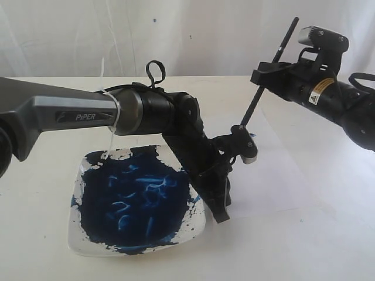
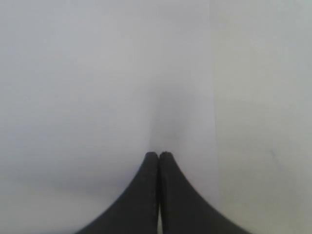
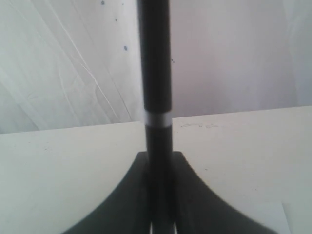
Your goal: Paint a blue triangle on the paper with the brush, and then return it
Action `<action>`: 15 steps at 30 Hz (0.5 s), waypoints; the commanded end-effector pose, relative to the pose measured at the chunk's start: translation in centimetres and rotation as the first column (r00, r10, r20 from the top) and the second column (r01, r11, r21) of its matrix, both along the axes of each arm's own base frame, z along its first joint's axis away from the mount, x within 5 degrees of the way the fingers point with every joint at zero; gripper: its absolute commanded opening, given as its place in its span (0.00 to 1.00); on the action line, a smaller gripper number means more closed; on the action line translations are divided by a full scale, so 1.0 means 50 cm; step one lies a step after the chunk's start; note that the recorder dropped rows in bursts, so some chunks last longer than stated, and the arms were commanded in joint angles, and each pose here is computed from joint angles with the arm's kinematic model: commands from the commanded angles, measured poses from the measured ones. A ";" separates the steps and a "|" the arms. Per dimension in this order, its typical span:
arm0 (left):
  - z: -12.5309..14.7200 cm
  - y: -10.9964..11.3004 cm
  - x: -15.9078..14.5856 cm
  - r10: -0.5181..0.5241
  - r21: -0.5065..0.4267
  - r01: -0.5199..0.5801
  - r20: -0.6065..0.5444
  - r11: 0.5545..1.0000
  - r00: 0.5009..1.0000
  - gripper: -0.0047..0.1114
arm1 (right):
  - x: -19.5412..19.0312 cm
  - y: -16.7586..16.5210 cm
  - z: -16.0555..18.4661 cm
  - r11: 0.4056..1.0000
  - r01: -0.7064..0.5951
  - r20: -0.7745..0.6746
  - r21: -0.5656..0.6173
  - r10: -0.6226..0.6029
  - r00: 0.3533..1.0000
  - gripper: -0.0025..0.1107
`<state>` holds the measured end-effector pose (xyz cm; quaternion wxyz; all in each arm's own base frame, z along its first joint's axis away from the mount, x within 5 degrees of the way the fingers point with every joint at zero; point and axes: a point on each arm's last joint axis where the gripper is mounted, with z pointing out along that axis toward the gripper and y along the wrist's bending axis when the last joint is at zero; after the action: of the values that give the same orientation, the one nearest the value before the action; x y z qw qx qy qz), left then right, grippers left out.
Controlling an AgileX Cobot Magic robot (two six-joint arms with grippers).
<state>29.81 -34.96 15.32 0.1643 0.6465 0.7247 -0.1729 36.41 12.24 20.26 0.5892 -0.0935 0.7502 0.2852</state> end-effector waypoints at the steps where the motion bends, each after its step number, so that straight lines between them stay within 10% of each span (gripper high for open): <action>1: -0.007 -0.004 -0.006 -0.010 0.010 0.010 -0.019 1.000 1.000 0.04 | -0.007 -0.007 0.007 0.999 0.022 -0.034 -0.040 -0.023 0.999 0.02; 15: -0.007 -0.004 -0.006 -0.010 0.010 0.010 -0.019 1.000 1.000 0.04 | -0.019 -0.023 0.032 0.991 0.074 -0.091 -0.115 -0.084 0.992 0.02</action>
<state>29.81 -34.96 15.32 0.1643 0.6465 0.7247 -0.1729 35.75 11.35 21.66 0.5633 -0.0809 0.7876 0.2362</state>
